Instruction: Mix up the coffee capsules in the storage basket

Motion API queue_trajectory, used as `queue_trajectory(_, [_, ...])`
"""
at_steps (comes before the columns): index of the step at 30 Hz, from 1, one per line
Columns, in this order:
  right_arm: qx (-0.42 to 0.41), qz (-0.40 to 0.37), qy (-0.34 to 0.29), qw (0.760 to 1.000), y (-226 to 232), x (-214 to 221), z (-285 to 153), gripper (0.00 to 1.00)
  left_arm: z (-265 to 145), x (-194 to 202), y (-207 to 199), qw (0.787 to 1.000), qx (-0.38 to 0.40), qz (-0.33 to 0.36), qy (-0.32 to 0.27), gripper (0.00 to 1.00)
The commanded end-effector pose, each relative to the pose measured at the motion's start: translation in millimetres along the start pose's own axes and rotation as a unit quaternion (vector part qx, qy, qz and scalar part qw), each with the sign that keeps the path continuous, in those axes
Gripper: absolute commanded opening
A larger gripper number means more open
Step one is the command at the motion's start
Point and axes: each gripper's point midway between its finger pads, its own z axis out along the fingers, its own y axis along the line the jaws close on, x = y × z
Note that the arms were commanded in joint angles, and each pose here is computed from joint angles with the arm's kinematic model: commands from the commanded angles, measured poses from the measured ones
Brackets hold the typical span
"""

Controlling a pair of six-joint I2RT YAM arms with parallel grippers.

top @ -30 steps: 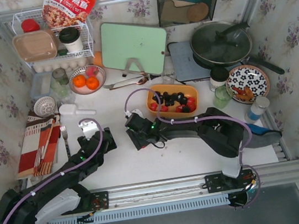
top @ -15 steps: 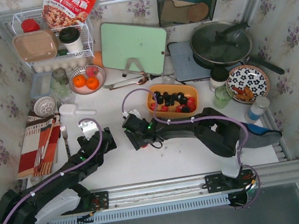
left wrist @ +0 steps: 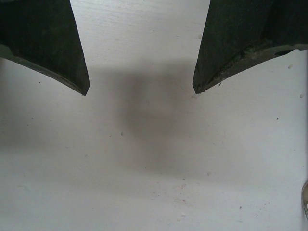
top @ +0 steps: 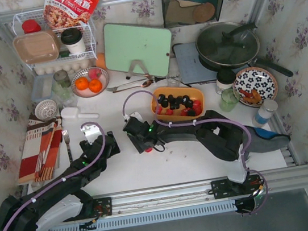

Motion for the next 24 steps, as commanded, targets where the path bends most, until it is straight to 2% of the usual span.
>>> queue_trajectory(1, [0.012,-0.012,0.018,1.000,-3.5,6.7,4.4,0.61,0.4,-5.2,-2.6,1.000,0.003,-0.007,-0.008,0.91])
queue_trajectory(12, [0.026,-0.026,0.032,0.999,-7.8,10.6,6.1,0.50,0.5,-5.4,-2.3,1.000,0.003,-0.008,-0.009,0.91])
queue_trajectory(24, [0.027,-0.025,0.023,0.999,-6.8,4.1,2.5,0.25,0.4,-5.6,-2.3,1.000,0.003,-0.008,-0.009,0.91])
